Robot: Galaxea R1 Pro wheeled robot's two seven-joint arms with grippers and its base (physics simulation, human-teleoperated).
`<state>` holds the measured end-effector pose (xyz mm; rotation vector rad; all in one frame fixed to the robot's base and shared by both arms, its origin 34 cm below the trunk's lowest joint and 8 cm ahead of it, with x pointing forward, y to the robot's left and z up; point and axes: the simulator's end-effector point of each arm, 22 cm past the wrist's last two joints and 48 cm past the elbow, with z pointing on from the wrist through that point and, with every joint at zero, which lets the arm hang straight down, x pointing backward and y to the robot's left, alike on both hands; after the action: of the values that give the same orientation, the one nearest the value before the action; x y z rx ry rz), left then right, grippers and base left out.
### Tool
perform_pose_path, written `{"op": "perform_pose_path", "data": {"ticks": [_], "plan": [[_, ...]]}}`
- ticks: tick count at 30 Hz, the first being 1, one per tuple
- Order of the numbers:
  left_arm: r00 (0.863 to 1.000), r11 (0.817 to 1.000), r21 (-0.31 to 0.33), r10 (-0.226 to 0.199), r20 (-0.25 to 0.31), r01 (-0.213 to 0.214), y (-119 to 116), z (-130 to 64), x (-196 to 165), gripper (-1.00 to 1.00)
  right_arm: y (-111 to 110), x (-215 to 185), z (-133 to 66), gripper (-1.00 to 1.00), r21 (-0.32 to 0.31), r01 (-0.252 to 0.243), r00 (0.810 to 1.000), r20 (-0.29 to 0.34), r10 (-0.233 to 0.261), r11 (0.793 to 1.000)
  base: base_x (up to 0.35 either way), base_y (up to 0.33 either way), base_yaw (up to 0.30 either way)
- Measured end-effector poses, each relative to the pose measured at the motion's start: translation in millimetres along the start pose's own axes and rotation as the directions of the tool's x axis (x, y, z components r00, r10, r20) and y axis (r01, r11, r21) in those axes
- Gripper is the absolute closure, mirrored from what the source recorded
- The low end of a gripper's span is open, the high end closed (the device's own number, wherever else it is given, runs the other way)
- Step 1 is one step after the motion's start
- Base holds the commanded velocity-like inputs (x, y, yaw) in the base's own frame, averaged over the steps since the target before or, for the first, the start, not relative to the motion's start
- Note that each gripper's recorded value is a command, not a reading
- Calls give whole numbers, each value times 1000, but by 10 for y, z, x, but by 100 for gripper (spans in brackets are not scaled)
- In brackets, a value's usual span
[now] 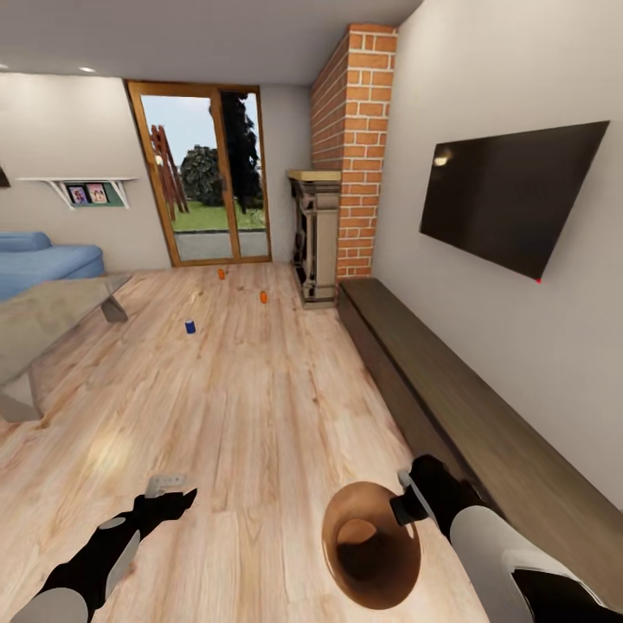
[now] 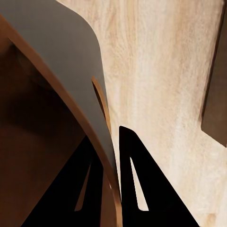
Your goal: Put the three can of soda from the living room inside the tash can in the kitchen.
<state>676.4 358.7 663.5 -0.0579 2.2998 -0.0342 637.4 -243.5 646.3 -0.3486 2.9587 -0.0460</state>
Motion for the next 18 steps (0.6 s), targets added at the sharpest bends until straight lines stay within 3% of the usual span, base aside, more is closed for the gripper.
{"op": "perform_pose_path", "data": {"ticks": [10, 18], "plan": [[1000, 1000, 0, -1, 0, 1, 1, 0, 0, -100, -3, 1, 0, 100, 1, 0, 1000, 0, 0, 1000, 269, 164, 234], [1000, 1000, 0, -1, 0, 1, 0, 0, 0, -100, -10, 1, 0, 100, 5, 7, 1000, -1, -7, 1000, 255, 139, 85]]}}
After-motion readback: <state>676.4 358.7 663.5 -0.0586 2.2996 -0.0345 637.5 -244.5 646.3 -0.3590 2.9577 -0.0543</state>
